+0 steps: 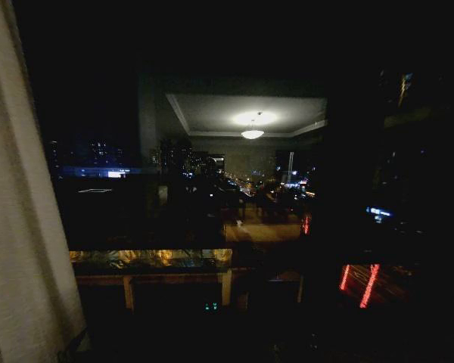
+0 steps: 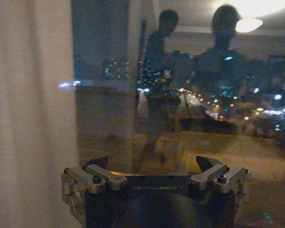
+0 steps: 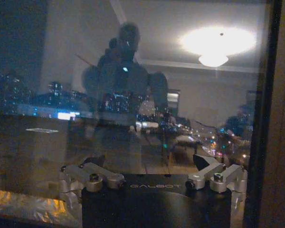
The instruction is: Open the curtains by pulling them apart, changing their state from closed to fully open.
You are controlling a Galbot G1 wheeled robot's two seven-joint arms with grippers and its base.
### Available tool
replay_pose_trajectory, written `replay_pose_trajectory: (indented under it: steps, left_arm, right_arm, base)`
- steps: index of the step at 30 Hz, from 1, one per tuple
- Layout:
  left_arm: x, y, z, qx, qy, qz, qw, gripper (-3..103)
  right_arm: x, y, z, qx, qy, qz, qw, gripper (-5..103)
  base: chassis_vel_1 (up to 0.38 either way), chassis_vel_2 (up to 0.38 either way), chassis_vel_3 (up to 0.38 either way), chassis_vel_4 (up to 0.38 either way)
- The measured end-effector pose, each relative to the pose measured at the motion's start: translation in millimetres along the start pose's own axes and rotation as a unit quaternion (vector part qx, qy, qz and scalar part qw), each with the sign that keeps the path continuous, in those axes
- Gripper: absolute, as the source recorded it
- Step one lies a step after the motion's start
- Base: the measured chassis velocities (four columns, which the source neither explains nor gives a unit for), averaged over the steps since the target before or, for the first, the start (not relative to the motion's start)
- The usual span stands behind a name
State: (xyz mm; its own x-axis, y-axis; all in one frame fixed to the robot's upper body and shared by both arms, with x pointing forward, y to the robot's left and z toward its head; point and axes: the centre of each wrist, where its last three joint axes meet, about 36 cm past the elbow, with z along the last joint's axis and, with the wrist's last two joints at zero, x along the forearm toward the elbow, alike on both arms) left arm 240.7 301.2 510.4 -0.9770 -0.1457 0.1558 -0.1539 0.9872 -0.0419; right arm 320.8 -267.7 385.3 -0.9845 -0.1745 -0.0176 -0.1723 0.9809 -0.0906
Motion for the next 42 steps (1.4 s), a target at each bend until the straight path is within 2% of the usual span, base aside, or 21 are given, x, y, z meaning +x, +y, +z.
replay_pose_trajectory:
  steps: [3,6,17,27,42]
  left_arm:
    - [-2,9.6,5,-0.003,-0.002,-0.018,0.9998,100]
    - [-4,10.1,5,-0.003,-0.004,-0.02,0.9998,100]
    - [-15,-4.1,0,0.012,-0.018,-0.019,0.9996,100]
    - [-14,2.0,-1,0.006,-0.038,-0.033,0.9987,100]
    - [-12,-0.7,-7,0.002,-0.037,-0.027,0.9989,100]
  right_arm:
    - [4,-5,-2,0.002,0.001,0.007,1.0,100]
    - [3,-5,-7,0.002,0.002,0.008,1.0,100]
    - [1,0,-22,0.019,0.002,-0.002,1.0,100]
    - [-4,4,-26,0.026,-0.014,-0.009,1.0,100]
    - [-8,-2,-34,0.025,-0.019,-0.005,0.999,100]
  base:
    - [0.0,0.0,0.0,0.0]
    - [0.0,0.0,0.0,0.0]
    - [0.0,0.0,0.0,0.0]
    - [0.0,0.0,0.0,0.0]
    - [-0.013,-0.008,0.012,0.01]
